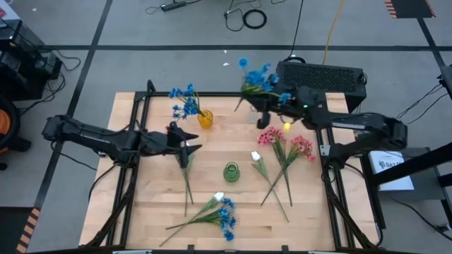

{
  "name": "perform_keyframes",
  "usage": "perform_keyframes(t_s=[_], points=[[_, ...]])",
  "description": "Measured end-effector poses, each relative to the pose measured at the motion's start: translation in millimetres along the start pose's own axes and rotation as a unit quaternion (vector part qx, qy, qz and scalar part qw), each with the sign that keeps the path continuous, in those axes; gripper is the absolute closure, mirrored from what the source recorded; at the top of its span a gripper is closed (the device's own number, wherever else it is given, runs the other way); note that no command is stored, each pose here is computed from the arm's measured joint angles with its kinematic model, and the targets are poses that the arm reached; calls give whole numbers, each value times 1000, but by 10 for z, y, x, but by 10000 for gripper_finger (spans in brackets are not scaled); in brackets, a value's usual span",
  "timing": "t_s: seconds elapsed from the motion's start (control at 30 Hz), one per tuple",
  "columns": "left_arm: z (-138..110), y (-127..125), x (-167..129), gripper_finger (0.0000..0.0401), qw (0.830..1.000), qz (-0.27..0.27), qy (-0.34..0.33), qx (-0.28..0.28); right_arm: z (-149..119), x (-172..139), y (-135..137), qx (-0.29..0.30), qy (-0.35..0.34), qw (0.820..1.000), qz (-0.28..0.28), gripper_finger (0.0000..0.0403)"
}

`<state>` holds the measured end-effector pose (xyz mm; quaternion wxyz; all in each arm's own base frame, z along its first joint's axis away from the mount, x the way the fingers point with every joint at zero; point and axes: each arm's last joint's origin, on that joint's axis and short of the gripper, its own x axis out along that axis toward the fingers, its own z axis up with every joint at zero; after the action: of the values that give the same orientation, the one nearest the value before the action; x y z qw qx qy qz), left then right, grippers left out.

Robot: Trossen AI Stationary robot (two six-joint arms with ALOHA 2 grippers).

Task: Sort flowers into vase by color
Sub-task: Put the top blue flowers into the yellow vase

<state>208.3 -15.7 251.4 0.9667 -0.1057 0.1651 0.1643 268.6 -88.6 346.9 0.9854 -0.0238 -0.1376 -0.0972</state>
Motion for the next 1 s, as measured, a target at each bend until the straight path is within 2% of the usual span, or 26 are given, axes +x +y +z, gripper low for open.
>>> perform_keyframes(t_s=[0.2, 0.33, 0.57, 0.7, 0.83, 1.0], points=[[-271, 189, 110, 186, 992, 109, -30, -53, -319, 180, -49, -1, 12, 1000, -1, 390], [-432, 277, 162, 186, 990, 134, -12, -50, -388, 208, -83, -1, 17, 1000, -5, 390], [-551, 365, 251, 186, 983, 171, -37, -61, -407, 214, -100, -15, 19, 1000, -7, 390], [-605, 452, 286, 186, 972, 226, -40, -55, -385, 212, -116, -25, 8, 1000, -9, 390], [-581, 512, 302, 186, 970, 230, -40, -61, -395, 248, -175, -5, -35, 999, -16, 390], [-590, 488, 319, 186, 983, 171, -18, -70, -683, 362, -278, 56, -69, 996, -20, 390]])
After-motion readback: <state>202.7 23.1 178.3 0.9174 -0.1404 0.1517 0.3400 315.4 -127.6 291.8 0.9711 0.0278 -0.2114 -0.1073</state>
